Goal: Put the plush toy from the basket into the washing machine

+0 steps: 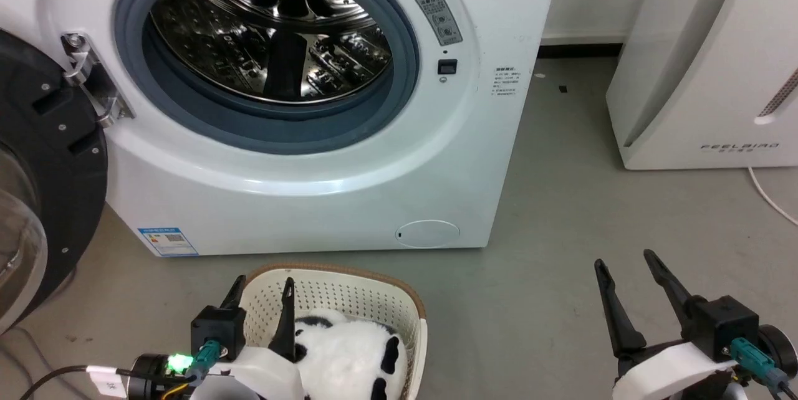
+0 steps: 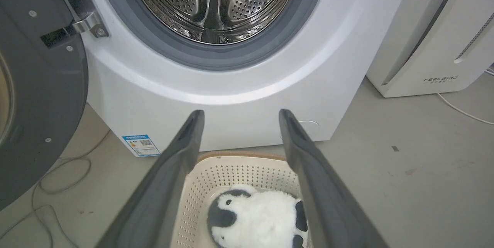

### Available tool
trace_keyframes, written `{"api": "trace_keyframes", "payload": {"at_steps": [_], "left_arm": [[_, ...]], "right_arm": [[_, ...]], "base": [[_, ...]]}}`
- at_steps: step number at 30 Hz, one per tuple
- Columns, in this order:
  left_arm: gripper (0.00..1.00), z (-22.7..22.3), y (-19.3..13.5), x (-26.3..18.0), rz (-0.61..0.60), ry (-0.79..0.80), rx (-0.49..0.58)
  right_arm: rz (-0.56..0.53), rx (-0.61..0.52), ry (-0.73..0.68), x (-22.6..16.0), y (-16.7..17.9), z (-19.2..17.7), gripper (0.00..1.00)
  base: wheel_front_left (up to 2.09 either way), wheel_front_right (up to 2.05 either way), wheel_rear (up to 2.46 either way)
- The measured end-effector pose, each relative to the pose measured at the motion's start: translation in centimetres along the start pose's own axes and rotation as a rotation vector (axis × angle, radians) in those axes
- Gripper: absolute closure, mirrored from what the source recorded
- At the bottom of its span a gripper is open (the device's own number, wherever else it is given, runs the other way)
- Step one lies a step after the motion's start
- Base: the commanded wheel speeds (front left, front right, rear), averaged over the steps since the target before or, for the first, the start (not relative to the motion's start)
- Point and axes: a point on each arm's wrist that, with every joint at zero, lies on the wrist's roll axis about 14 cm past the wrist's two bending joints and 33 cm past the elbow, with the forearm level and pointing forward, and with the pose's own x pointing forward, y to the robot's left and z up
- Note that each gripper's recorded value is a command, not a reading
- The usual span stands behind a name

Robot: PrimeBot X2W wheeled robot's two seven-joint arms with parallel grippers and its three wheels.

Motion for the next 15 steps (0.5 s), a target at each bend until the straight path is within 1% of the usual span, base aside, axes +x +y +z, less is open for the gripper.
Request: {"api": "trace_keyframes", "payload": {"at_steps": [15], "left_arm": [[0.0,-5.3,-1.2,2.5,-0.06,0.164,-0.003]], "right_arm": [[-0.014,0.015,0.018,1.1,-0.5,-1.3,0.0]], "base": [[0.0,0.0,0.0]]}}
